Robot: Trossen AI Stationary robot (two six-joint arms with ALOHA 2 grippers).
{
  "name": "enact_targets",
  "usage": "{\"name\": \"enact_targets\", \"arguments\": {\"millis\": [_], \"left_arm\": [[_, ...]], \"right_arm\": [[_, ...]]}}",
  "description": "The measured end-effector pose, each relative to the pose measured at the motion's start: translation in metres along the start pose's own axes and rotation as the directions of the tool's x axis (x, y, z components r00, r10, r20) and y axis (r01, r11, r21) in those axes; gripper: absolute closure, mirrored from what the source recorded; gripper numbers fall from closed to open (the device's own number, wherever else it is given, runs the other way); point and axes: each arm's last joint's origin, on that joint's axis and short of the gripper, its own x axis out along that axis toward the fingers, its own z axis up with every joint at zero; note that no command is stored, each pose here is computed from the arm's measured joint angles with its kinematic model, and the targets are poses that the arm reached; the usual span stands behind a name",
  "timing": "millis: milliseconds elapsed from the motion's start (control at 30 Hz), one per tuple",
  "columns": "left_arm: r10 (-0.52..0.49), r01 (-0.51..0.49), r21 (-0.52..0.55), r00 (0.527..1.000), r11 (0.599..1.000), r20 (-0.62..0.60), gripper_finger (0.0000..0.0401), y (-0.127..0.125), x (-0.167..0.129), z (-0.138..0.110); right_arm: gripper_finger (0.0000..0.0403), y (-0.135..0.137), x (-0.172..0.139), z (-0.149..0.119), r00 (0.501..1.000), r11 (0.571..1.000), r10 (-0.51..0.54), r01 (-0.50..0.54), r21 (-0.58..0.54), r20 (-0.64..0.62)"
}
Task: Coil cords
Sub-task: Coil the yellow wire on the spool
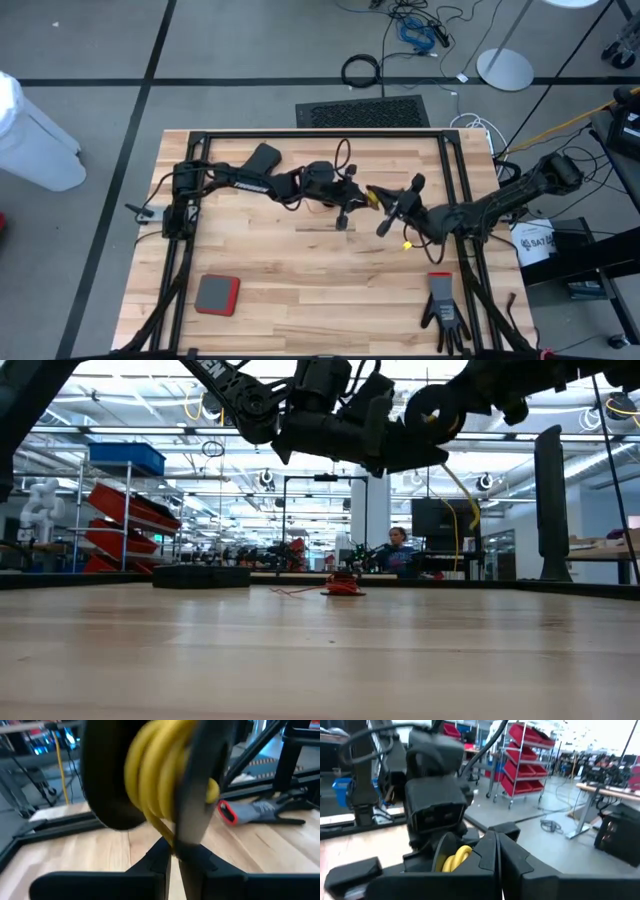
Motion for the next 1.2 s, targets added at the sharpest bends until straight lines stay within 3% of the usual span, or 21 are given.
{"name": "enact_targets", "arguments": {"millis": [467,800,1200], "left_arm": [[0.085,-0.096,0.028,0.963,0.995,0.255,0.0364,-0.001,-0.015,-0.003],[0.111,-0.140,0.066,0.938,0.988,0.328,0.0364,-0.002,-0.012,-0.008],[0.116,-0.138,0.052,0.945,0.989,0.307,0.0364,-0.004,-0.003,-0.031]], "right_arm": [[0.0403,-0.007,0.000,0.025,0.986,0.999,-0.041,0.041,0.000,0.161],[0.0403,-0.014,0.003,0.036,0.967,0.998,-0.051,0.044,0.034,0.249],[0.0403,-0.018,0.001,0.044,0.952,0.997,-0.077,0.069,0.037,0.296]]}}
